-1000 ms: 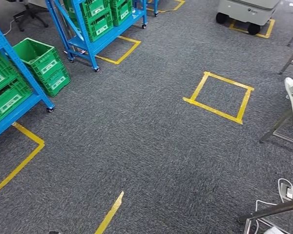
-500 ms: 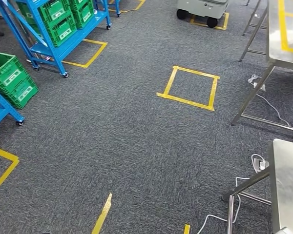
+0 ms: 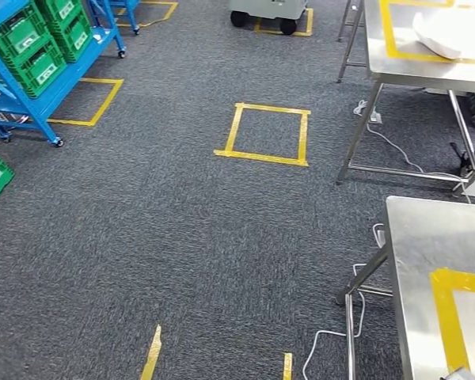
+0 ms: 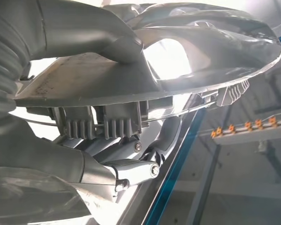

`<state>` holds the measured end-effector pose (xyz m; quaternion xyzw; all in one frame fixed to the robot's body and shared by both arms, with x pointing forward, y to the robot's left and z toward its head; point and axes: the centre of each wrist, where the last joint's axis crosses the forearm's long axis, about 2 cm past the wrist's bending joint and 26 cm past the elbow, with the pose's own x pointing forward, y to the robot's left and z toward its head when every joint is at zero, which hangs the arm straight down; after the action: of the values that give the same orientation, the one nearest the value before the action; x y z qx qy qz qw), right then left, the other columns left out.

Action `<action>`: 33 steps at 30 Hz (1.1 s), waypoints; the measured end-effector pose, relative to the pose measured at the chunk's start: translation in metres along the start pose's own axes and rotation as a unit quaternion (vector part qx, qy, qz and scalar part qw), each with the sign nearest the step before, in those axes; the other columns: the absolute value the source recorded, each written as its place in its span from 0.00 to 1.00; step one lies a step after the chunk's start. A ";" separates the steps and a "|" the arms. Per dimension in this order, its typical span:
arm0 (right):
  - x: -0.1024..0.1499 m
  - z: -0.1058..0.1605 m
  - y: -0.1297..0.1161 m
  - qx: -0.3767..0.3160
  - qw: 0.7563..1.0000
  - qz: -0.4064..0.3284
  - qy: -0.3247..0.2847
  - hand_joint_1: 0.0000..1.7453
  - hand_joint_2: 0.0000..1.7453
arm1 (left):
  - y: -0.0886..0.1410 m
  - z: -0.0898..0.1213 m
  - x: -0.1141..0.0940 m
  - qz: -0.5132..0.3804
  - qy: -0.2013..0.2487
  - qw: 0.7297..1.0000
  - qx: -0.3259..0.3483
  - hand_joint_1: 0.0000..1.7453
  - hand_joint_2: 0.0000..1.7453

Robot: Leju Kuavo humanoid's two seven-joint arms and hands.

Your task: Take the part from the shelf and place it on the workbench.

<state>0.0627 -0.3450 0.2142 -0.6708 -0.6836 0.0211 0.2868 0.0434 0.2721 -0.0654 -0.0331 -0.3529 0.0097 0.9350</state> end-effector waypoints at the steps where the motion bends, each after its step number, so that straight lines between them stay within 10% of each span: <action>1: 0.000 0.000 0.000 0.000 1.000 0.000 0.000 1.00 1.00 | 0.000 0.000 0.000 0.000 0.000 1.000 0.000 0.00 1.00; 33: -0.005 0.006 -0.003 0.017 0.999 0.020 0.040 1.00 1.00 | 0.005 0.005 -0.001 0.009 0.001 1.000 0.005 0.00 1.00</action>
<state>0.0571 -0.3476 0.2093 -0.6795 -0.6577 0.0116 0.3249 0.0396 0.2773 -0.0631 -0.0318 -0.3519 0.0201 0.9353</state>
